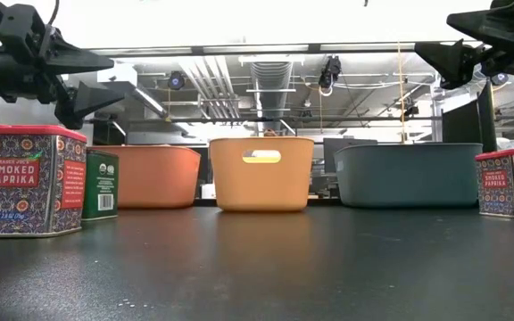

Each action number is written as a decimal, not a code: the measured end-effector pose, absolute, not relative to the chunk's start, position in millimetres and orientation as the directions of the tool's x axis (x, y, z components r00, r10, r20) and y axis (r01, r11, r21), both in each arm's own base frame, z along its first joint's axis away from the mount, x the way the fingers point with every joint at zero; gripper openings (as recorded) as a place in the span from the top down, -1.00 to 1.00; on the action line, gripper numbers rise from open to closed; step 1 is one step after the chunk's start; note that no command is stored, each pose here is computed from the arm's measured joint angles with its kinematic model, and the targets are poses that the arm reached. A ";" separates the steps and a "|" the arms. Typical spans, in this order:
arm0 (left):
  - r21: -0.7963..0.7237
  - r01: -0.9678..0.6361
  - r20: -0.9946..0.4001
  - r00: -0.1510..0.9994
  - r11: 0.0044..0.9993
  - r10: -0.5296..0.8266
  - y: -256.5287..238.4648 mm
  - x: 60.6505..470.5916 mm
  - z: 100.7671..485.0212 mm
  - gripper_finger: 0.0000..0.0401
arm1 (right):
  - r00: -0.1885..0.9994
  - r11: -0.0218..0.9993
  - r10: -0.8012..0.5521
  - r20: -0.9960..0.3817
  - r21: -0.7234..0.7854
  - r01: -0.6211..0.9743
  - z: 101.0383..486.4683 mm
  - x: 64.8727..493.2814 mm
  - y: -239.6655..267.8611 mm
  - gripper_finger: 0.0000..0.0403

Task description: Sort spices by type

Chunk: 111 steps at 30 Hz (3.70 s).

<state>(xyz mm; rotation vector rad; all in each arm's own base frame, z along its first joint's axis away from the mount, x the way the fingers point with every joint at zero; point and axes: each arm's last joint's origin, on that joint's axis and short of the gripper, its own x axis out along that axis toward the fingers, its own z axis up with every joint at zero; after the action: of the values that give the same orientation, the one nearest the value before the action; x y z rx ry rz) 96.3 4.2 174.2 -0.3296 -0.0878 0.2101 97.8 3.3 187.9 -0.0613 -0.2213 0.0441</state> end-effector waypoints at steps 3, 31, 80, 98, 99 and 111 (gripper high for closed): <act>-0.330 -0.190 0.051 0.974 0.925 0.219 4.2 96.3 174.2 -0.51 | 0.975 0.997 0.050 0.218 -0.065 -0.037 187.9 97.8 3.2 -0.70; -0.330 -0.190 0.051 0.974 0.925 0.219 4.2 96.3 174.3 -0.51 | 0.975 0.997 0.050 0.218 -0.065 -0.037 187.9 97.8 3.3 -0.70; -0.446 -0.067 0.304 0.926 0.893 0.222 4.4 91.6 199.3 -0.51 | 0.972 0.989 -0.106 0.211 0.125 0.081 206.4 97.9 -1.3 -0.70; -0.593 -0.074 0.292 0.908 0.802 0.300 5.2 108.9 211.5 -0.51 | 0.931 0.936 -0.304 -0.202 0.116 0.331 270.9 149.7 -5.7 -0.70; -0.602 -0.094 0.259 0.916 0.793 0.306 4.9 113.8 214.8 -0.51 | 0.926 0.935 -0.310 -0.217 0.108 0.339 273.8 150.9 -5.8 -0.70; -0.420 -0.648 -0.519 0.746 0.635 0.418 0.5 199.0 282.2 -0.51 | 0.891 0.923 -0.312 -0.329 0.117 0.366 273.3 150.3 -5.9 -0.70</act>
<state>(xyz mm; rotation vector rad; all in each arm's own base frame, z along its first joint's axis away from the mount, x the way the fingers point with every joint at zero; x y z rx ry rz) 199.0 0.5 282.2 -0.6296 0.3961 0.6275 150.3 -5.9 273.3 0.1785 0.3105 -0.3540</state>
